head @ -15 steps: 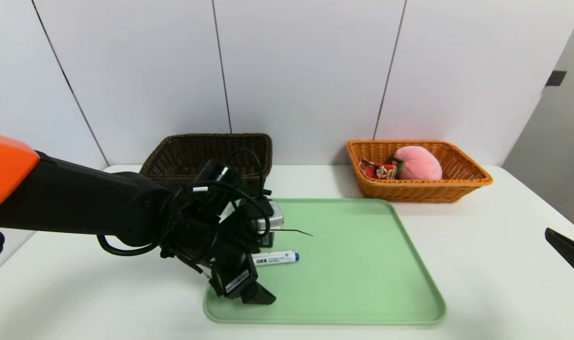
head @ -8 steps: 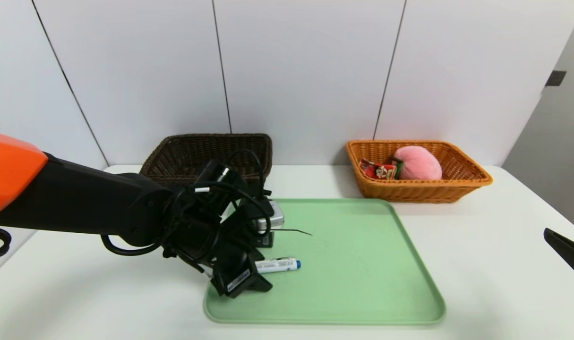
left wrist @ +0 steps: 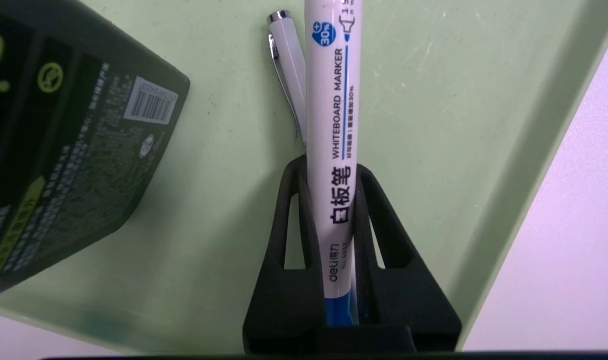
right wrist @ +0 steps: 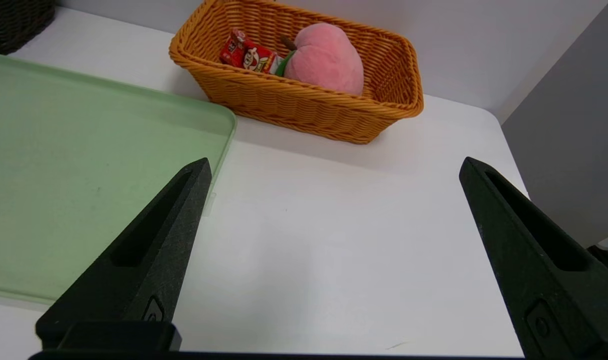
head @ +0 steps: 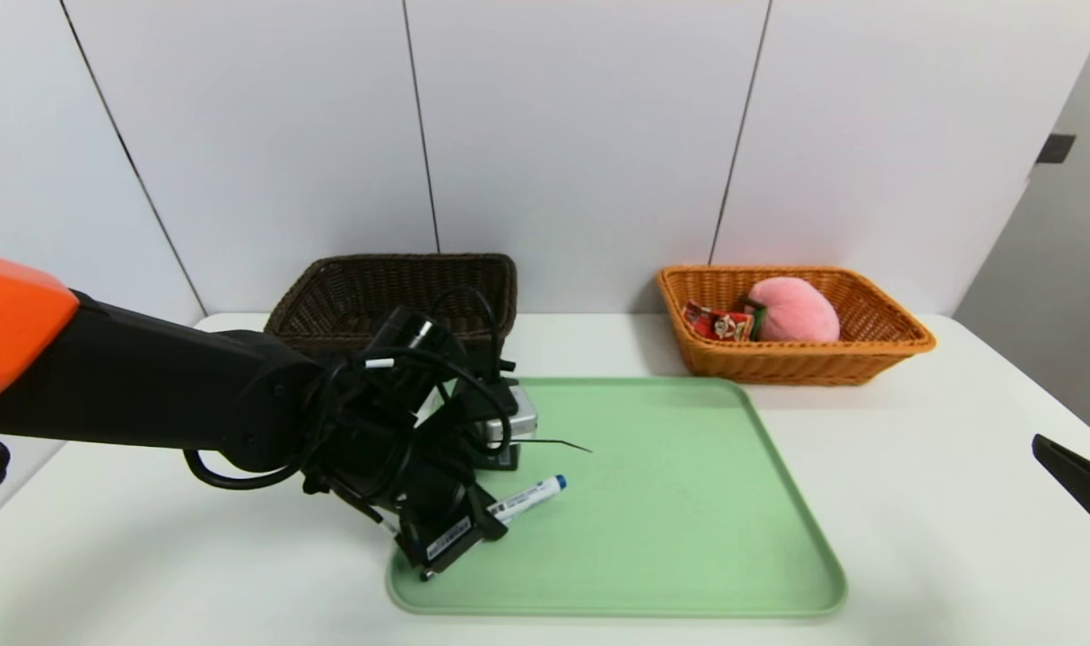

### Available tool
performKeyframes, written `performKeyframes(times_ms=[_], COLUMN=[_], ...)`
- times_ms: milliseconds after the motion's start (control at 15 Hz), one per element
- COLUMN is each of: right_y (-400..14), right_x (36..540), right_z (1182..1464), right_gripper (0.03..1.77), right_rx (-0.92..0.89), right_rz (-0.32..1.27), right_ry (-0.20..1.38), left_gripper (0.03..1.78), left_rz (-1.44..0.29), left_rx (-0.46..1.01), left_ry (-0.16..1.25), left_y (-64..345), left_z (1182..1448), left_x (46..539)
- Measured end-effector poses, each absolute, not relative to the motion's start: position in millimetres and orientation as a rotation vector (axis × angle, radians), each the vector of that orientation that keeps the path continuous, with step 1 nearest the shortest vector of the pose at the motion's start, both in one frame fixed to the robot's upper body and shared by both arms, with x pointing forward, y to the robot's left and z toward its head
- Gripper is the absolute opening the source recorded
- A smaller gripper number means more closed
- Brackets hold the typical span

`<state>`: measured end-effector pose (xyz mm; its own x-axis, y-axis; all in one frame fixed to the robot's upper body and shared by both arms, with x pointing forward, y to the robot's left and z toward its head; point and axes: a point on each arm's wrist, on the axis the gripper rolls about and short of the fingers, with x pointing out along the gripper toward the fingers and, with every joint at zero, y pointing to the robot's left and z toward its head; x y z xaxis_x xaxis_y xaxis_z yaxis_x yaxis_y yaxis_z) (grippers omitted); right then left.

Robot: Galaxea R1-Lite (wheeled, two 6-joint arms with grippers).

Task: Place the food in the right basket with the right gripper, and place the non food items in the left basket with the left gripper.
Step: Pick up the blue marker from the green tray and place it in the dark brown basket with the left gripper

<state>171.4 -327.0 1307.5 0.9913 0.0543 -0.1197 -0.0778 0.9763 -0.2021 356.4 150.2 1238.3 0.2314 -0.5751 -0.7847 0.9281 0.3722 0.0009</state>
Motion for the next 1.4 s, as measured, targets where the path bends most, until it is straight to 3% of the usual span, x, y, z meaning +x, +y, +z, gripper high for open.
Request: performKeyframes(times_ms=[333, 600, 867, 1400], right_y=[-327, -327, -327, -327], right_x=[171, 170, 170, 168], right_z=[1307, 1307, 1306, 1302], right_gripper=[1.71, 1.71, 1.71, 1.71], right_rx=[-0.209, -0.21, -0.214, -0.235], right_rz=[0.068, 0.067, 0.069, 0.069], right_ry=[0.113, 0.112, 0.114, 0.123], left_gripper=[0.22, 0.22, 0.22, 0.22], left_rz=[-1.099, -1.092, -1.06, -0.767], left_rx=[0.533, 0.535, 0.522, 0.418], left_ry=[0.77, 0.697, 0.552, 0.323], left_y=[153, 157, 167, 252], left_z=[1245, 1265, 1306, 1382], left_x=[352, 346, 339, 386])
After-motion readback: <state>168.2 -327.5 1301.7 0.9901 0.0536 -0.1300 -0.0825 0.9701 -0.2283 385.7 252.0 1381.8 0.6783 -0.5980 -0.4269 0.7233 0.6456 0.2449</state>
